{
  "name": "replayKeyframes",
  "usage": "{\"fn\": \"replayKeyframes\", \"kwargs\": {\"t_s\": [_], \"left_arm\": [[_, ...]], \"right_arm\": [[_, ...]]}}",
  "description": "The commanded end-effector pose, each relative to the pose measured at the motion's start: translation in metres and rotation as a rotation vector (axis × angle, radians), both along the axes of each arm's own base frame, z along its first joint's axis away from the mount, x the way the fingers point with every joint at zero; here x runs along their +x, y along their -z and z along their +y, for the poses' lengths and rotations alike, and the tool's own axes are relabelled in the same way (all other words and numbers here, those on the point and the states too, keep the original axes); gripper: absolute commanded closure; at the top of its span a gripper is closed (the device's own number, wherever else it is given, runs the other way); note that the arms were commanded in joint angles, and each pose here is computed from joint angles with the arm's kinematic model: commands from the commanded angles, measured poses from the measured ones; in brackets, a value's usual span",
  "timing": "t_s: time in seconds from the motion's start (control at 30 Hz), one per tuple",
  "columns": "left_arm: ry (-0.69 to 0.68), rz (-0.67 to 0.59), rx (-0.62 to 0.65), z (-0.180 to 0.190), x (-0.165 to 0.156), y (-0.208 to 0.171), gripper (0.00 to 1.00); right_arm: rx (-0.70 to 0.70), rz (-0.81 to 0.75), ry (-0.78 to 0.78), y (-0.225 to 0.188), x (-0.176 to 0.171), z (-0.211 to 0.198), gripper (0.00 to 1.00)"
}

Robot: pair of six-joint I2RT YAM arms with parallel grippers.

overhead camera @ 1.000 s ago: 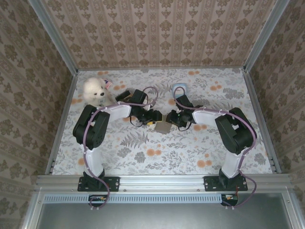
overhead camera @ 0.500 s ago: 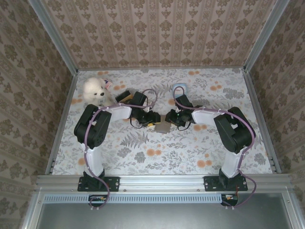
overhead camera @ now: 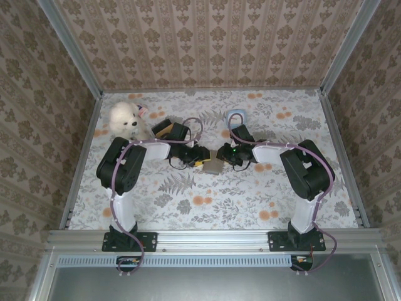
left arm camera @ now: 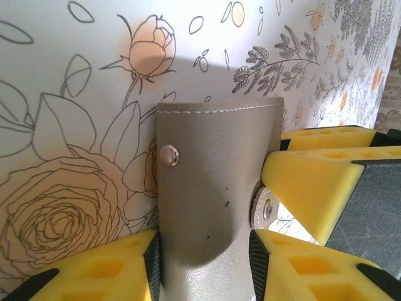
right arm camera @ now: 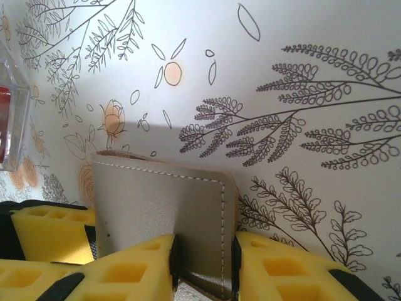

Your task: Take the credit cards out of the card holder

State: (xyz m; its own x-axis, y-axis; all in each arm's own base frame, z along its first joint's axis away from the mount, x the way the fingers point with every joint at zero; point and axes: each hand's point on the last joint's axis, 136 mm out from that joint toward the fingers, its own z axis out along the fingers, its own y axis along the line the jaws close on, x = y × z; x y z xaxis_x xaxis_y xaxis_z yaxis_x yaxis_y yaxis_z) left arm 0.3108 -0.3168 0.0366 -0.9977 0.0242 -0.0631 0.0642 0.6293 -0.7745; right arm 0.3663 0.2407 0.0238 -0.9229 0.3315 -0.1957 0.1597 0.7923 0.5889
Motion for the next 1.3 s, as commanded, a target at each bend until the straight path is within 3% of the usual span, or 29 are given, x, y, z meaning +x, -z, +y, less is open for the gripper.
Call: {"fn": "replayKeyframes", "kwargs": {"t_s": [0.0,0.17,0.33,0.47,0.67,0.9,1.1,1.27], "left_arm": [[0.041,-0.029,-0.116,-0.019,-0.003,-0.015,0.59],[0.034,-0.059,-0.134,-0.016,-0.002,-0.025,0.67],[0.033,-0.087,-0.13,-0.012,-0.001,-0.03,0.85],[0.023,-0.117,-0.099,-0.004,0.001,-0.034,0.93],[0.032,-0.167,-0.019,0.007,-0.001,-0.042,0.96],[0.058,-0.187,0.023,0.009,-0.004,-0.048,0.97],[0.075,-0.198,0.0,0.003,-0.006,-0.054,0.99],[0.073,-0.198,0.0,0.003,-0.006,-0.053,1.0]], "right_arm": [[-0.033,0.086,0.004,0.029,-0.019,-0.005,0.69],[-0.021,0.061,0.001,0.02,-0.015,-0.006,0.68],[0.005,0.011,0.005,-0.001,-0.008,-0.009,0.64],[-0.05,-0.042,0.011,-0.025,-0.005,-0.022,0.59],[-0.169,-0.076,-0.027,-0.044,-0.018,-0.035,0.56],[-0.13,-0.08,-0.111,-0.051,-0.025,0.0,0.57],[-0.129,-0.054,-0.133,-0.044,-0.025,0.018,0.6],[-0.149,-0.011,-0.139,-0.031,-0.025,0.022,0.69]]}}
